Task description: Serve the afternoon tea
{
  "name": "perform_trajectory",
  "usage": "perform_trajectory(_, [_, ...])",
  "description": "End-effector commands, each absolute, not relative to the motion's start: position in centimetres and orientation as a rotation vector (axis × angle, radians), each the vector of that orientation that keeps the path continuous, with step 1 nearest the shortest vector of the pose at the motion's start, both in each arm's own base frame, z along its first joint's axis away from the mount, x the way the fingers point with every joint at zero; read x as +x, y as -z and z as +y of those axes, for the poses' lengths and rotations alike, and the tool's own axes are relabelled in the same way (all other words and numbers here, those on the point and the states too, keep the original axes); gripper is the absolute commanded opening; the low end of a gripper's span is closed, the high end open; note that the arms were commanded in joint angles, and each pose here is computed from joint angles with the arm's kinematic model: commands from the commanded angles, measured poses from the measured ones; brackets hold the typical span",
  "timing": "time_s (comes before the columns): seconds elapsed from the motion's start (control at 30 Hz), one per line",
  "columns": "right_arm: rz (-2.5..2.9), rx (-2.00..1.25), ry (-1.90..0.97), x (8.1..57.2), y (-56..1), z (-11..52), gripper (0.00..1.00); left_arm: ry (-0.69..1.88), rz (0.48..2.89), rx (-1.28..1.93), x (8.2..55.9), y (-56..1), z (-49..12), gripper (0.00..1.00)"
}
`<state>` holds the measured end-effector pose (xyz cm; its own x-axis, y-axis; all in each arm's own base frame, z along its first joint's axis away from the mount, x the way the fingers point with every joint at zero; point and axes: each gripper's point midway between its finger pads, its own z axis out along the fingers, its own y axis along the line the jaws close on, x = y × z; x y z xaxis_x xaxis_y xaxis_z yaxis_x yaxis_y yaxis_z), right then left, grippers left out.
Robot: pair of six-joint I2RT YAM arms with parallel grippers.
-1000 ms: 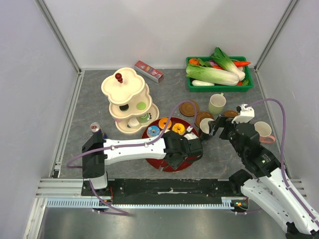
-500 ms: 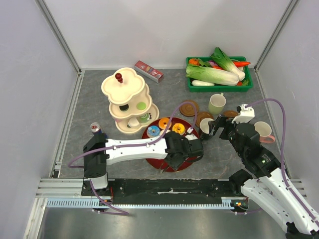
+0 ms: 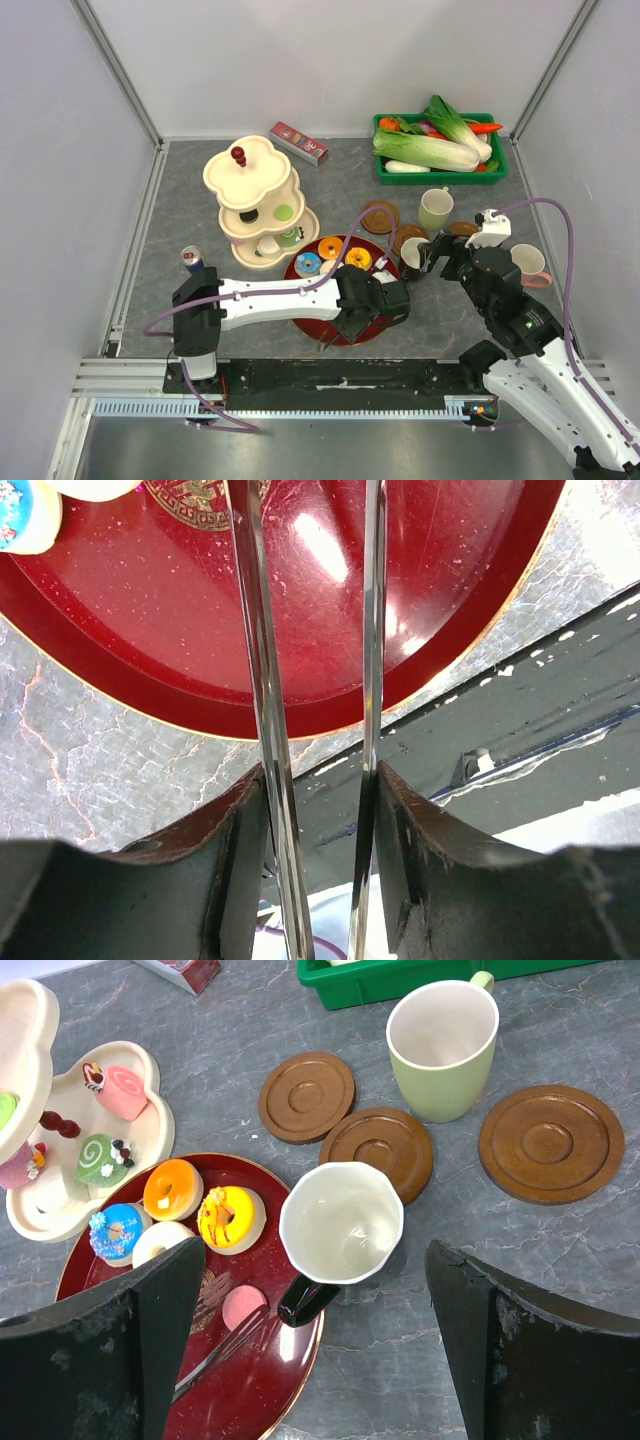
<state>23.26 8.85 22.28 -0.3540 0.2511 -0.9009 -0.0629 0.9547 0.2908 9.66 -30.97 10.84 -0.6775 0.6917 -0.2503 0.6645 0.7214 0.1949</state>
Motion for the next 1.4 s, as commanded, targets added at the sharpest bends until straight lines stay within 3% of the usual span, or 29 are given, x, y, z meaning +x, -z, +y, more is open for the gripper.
perform_trajectory(0.0, [1.883, 0.159, -0.325, 23.5, -22.8, 8.7, 0.98, -0.122, 2.603, 0.995, 10.3, -12.0, -31.5, 0.49])
perform_trajectory(0.97, [1.883, 0.161, -0.322, 23.5, -22.7, 8.6, 0.98, 0.034, 2.466, 0.727, 13.6, -20.0, -30.7, 0.43])
perform_trajectory(1.37, [1.884, 0.158, -0.324, 23.5, -22.7, 8.7, 0.98, -0.024, 2.329, 0.495, 17.1, -25.1, -27.3, 0.43])
